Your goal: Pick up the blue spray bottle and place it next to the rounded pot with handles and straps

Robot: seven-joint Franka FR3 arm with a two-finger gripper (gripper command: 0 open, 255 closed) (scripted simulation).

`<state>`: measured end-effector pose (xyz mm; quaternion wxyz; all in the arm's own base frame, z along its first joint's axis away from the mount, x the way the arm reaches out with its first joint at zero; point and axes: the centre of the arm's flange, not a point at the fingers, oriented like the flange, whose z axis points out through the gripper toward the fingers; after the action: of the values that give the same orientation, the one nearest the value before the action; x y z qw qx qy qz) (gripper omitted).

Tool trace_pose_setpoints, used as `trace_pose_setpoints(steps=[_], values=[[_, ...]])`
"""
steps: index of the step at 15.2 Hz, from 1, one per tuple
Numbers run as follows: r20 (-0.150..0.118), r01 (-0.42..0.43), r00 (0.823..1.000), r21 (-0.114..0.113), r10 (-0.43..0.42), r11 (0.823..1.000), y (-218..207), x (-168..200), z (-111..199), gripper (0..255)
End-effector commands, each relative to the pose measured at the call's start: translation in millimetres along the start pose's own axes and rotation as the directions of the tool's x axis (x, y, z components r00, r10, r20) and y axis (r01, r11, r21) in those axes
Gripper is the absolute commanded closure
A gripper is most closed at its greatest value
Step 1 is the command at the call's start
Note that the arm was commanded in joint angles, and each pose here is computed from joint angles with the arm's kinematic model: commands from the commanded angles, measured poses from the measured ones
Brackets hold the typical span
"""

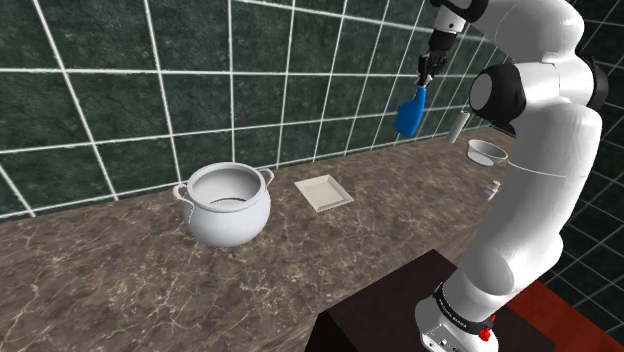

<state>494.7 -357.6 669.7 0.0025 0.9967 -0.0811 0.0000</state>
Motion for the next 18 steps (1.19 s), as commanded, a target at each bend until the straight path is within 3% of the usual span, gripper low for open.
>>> trace_pose_setpoints(steps=[1,18], values=[[0.001,0.001,1.0,0.0,-0.001,1.0,-26,-12,-3,255],[0.001,0.001,1.0,0.0,-0.001,1.0,-237,-85,-29,255]])
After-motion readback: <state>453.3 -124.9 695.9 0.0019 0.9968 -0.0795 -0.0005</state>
